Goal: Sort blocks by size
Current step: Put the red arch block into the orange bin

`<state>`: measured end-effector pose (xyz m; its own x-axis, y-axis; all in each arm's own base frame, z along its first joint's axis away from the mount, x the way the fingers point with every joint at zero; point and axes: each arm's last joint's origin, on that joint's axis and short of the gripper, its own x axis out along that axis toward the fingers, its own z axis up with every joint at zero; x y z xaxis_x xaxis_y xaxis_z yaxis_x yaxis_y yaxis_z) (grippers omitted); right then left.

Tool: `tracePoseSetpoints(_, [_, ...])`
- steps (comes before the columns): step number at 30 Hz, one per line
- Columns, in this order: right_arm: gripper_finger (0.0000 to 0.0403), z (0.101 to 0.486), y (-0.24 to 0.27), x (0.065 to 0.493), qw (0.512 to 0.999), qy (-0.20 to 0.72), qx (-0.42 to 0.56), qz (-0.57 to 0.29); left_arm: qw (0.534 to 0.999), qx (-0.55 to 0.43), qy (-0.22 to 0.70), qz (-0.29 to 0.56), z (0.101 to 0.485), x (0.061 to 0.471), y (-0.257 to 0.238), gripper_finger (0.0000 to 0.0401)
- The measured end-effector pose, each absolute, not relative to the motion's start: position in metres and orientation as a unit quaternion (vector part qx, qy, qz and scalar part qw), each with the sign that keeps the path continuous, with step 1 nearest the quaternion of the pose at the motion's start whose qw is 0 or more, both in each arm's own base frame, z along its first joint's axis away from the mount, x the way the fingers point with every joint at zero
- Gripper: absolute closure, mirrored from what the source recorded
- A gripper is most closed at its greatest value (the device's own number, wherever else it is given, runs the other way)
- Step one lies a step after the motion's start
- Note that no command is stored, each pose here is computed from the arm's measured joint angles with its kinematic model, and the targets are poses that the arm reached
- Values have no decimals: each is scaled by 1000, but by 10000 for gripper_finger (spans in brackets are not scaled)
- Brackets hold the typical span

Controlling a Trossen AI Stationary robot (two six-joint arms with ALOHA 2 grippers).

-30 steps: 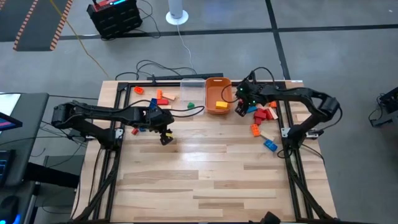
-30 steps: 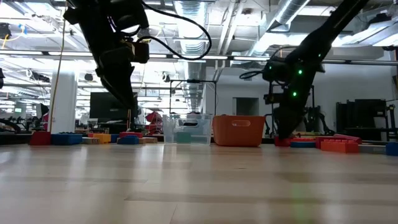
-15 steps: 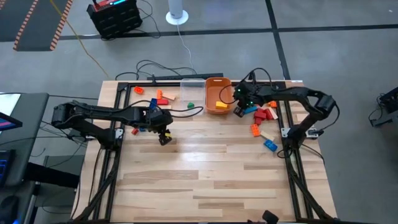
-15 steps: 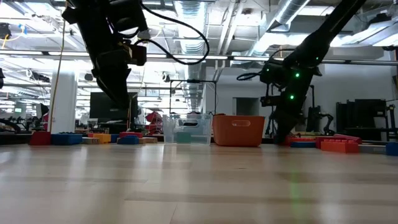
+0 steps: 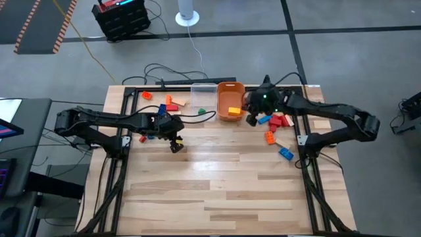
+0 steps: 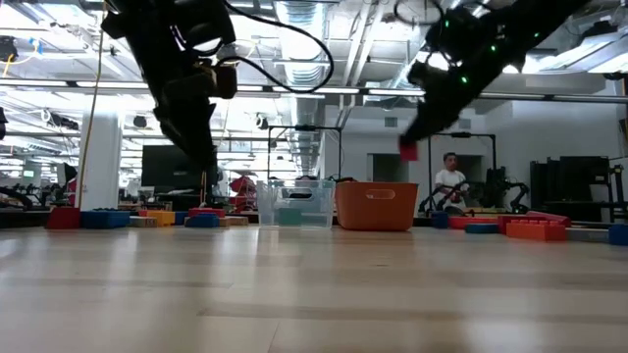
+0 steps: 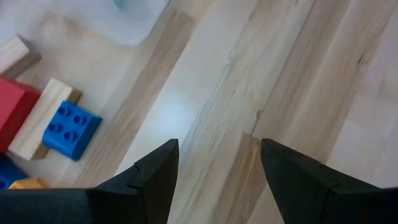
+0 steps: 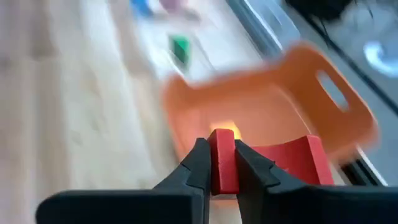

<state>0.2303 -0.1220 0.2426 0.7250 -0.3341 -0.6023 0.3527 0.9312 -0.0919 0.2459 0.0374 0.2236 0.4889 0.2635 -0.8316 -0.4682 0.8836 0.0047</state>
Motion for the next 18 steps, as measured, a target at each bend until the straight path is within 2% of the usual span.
tracePoseSetpoints(8, [312, 220, -113, 271, 944, 297, -17, -141, 858, -109, 455, 212, 224, 247, 37, 179])
tracePoseSetpoints(13, [252, 209, -136, 270, 926, 333, 0, -176, 855, -105, 462, 210, 223, 246, 37, 179])
tracePoseSetpoints(18, [184, 223, -142, 253, 909, 372, -7, -189, 852, -102, 468, 209, 223, 245, 37, 179])
